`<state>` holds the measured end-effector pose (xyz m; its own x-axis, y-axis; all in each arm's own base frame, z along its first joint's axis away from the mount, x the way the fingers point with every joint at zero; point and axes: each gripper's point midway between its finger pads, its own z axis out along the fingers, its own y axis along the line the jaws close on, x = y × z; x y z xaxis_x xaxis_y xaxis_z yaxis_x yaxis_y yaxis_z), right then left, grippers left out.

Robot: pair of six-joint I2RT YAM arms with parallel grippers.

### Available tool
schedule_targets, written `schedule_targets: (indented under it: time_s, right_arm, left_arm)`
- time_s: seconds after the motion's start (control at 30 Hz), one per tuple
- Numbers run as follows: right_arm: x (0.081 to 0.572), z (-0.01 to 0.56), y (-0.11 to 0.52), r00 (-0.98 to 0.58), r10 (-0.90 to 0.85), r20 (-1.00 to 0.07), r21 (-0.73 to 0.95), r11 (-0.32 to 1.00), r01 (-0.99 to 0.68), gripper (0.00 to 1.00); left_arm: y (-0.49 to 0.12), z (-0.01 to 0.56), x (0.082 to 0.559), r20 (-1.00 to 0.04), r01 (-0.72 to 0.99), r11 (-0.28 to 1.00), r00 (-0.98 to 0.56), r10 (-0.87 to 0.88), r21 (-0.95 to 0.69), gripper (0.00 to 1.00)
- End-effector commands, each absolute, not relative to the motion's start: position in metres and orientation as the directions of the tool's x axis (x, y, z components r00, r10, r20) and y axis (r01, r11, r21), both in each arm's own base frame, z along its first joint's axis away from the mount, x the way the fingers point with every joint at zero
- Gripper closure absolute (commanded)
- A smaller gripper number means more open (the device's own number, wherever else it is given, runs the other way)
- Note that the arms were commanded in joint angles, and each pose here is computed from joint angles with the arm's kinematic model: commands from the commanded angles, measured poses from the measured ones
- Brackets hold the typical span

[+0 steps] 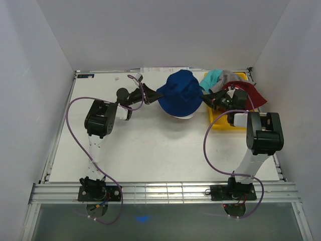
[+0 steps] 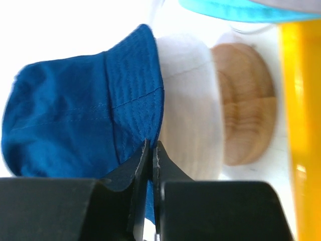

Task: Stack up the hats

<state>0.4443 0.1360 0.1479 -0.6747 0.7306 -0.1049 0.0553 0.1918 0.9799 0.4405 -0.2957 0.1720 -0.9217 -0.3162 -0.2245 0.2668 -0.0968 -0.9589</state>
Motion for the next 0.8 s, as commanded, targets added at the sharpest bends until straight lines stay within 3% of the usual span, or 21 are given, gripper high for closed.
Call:
schedule_targets:
  time_s: [0.0, 0.23, 0.77]
  right_arm:
    - [0.442, 0.133, 0.131, -0.677, 0.71, -0.194, 0.946, 0.319, 0.063, 0.92]
    - [0.446, 0.124, 0.117, -0.686, 0.659, -0.308, 0.856, 0.506, 0.101, 0.92]
    - [0.457, 0.146, 0.139, -0.762, 0.453, -0.463, 0.728, 0.684, -0.035, 0.85]
  left_arm:
    - [-0.284, 0.211, 0.431, -0.369, 0.426, -0.114, -0.867, -0.334, -0.898, 1.0]
    - [-0.281, 0.2, 0.439, -0.323, 0.375, -0.079, -0.874, -0.364, -0.924, 1.0]
    - [-0.27, 0.139, 0.455, -0.16, 0.117, 0.119, -0.869, -0.468, -0.986, 1.0]
